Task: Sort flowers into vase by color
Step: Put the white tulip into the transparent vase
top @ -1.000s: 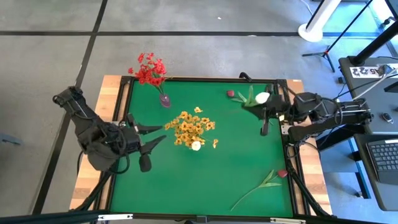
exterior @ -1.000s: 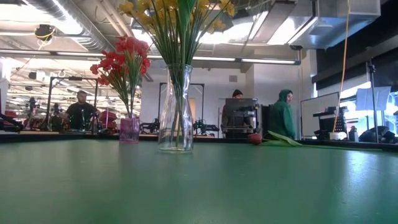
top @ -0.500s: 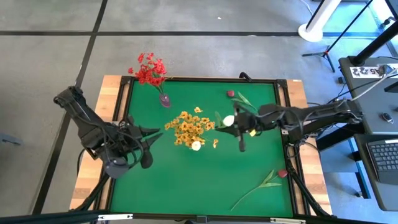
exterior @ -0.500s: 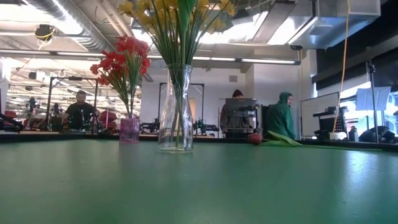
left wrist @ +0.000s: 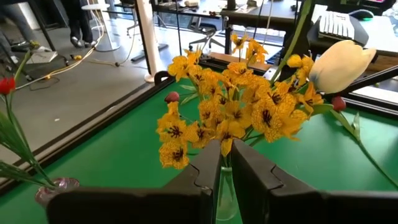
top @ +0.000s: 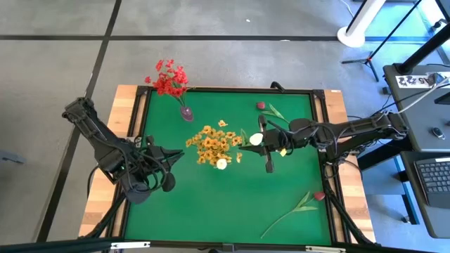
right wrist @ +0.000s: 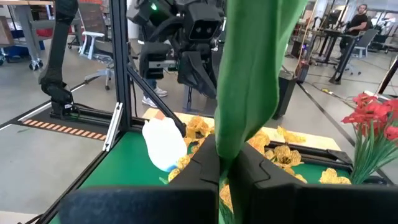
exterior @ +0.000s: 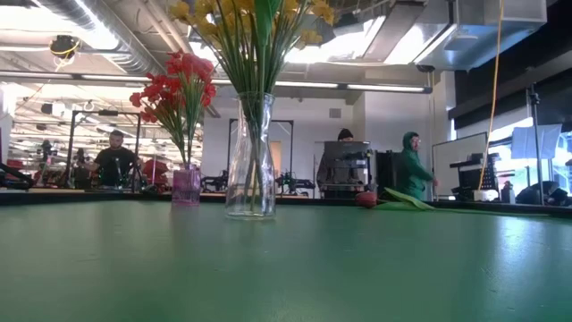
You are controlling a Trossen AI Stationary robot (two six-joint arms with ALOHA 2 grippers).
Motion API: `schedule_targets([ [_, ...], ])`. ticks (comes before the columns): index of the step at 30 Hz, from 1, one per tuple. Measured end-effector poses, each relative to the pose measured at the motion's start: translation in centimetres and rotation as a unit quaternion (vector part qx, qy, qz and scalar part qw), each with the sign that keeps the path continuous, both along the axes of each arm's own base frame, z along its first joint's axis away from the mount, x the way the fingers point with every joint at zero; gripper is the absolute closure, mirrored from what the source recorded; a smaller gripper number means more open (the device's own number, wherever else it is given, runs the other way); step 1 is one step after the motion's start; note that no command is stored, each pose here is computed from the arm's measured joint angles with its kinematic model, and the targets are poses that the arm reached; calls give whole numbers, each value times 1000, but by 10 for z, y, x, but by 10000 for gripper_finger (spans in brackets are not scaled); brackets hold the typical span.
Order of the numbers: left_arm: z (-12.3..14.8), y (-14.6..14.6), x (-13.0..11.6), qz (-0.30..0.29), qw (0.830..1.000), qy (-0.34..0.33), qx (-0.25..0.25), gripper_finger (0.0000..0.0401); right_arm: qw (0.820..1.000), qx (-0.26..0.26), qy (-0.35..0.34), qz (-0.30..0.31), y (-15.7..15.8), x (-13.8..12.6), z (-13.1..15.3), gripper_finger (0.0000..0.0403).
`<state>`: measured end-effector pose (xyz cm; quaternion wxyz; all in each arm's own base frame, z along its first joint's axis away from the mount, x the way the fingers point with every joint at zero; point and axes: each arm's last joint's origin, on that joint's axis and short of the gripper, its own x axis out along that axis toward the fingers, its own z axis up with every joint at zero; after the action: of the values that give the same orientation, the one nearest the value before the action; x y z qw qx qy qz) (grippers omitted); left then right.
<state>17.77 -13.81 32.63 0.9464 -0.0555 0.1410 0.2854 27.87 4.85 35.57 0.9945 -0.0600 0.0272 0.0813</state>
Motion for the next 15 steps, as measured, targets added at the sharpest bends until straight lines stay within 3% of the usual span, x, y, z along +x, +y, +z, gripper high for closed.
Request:
schedule_targets([
  [8, -2, 0, 0, 2, 1000, -1, -3, 367, 1000, -11, -16, 0, 0, 0, 3, 396],
  [15, -2, 0, 0, 4, 1000, -5, -9, 367, 1000, -18, 16, -6, -2, 18, -16, 396],
])
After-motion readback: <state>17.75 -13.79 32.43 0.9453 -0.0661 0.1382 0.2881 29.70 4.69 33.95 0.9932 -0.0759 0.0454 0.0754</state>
